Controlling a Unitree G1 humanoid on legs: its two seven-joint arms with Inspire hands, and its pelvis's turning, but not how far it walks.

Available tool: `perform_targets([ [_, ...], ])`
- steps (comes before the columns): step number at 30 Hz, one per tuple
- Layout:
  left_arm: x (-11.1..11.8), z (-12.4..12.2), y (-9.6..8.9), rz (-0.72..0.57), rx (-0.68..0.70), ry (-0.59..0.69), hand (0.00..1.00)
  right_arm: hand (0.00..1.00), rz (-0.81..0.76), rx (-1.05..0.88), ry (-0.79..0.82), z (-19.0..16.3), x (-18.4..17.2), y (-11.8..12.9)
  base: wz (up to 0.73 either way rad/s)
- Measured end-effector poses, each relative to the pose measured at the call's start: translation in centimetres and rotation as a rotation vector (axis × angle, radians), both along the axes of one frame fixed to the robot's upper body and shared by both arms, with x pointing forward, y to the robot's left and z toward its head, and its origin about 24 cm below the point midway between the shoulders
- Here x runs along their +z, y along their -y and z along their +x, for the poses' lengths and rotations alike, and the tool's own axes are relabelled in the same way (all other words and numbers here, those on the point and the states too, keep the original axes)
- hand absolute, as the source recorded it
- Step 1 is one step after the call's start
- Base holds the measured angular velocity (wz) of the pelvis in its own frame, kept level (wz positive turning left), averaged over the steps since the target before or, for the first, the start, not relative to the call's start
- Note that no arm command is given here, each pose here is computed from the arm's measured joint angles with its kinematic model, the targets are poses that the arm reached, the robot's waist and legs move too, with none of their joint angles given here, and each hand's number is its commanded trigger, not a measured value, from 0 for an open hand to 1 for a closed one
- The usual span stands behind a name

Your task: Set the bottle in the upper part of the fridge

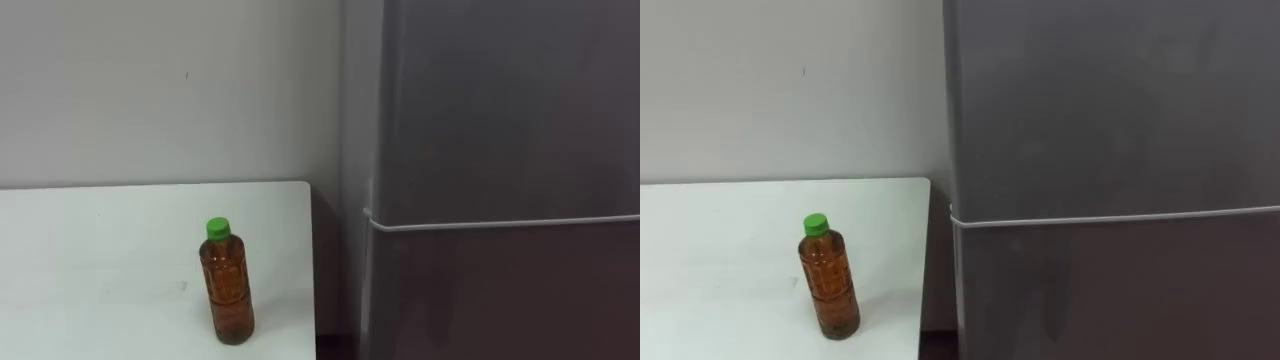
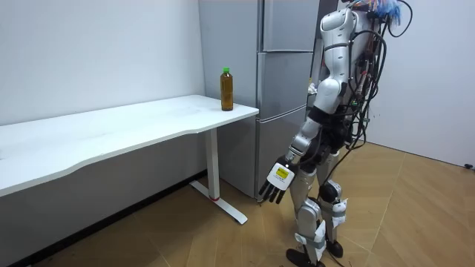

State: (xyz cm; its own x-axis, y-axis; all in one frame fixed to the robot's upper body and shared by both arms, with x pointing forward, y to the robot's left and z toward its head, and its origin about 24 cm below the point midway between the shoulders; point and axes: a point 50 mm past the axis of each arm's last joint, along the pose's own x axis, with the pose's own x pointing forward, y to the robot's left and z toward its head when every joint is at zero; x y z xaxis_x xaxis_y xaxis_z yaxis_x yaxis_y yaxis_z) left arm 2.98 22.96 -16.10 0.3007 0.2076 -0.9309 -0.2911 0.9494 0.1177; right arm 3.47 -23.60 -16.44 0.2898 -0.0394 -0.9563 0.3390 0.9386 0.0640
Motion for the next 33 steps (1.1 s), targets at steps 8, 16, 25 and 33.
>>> perform_targets([
  [8,0.1,0.2,-0.1,0.032,-0.039,-0.002,0.0,0.0,-0.014,0.002,0.004,0.1,0.0,0.0,0.01],
  [16,0.0,0.1,-0.1,0.047,-0.033,-0.008,0.0,0.0,-0.037,0.029,-0.004,0.3,0.0,-0.1,0.02],
  [25,0.4,0.2,-1.1,0.079,0.076,0.017,0.0,0.0,-0.04,0.013,-0.002,0.2,0.0,0.1,0.0],
  [33,3.3,4.2,-4.3,0.21,0.31,0.238,0.0,0.0,-0.086,-0.02,0.008,-0.5,0.4,1.4,0.01],
])
